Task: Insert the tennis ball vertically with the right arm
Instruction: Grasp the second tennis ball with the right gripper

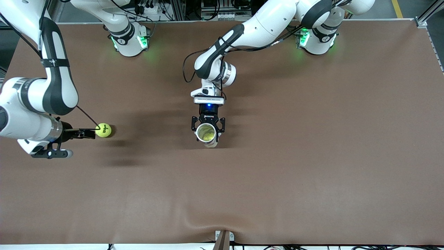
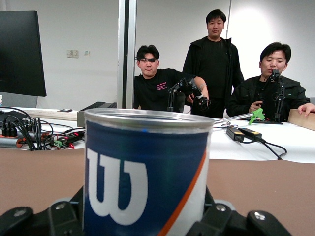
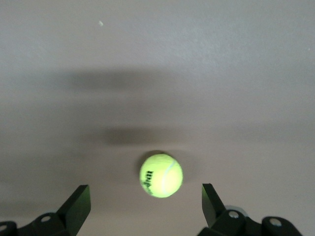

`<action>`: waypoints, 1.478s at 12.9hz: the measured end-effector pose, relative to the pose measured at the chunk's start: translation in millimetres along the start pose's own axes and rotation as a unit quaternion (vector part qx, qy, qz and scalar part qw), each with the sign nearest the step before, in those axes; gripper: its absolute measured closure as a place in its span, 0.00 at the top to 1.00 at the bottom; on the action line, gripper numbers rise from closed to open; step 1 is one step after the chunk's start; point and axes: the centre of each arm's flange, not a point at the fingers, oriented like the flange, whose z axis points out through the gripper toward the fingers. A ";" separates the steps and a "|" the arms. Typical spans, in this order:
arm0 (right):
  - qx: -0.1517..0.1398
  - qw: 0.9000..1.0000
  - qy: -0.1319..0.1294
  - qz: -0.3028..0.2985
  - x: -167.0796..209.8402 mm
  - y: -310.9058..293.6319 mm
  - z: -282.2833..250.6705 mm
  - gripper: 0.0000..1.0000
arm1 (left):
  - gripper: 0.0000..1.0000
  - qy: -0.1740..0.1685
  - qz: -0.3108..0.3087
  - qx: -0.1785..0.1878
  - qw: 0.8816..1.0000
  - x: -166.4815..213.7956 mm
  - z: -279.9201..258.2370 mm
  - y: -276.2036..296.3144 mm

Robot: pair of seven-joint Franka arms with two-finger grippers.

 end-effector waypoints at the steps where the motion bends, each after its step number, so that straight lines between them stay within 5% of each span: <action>1: 0.001 1.000 0.003 -0.007 -6.7 15.3 16.4 1.00 | 0.83 0.000 0.000 0.000 1.000 -0.1 0.0 0.0; 6: 0.000 1.000 0.009 -0.016 -36.0 21.4 85.5 1.00 | 0.83 0.000 0.001 -0.002 1.000 -1.3 -2.7 1.9; 19: 0.006 1.000 0.009 -0.015 -60.8 3.5 139.3 1.00 | 0.84 0.000 0.001 -0.003 1.000 -2.2 -4.1 2.7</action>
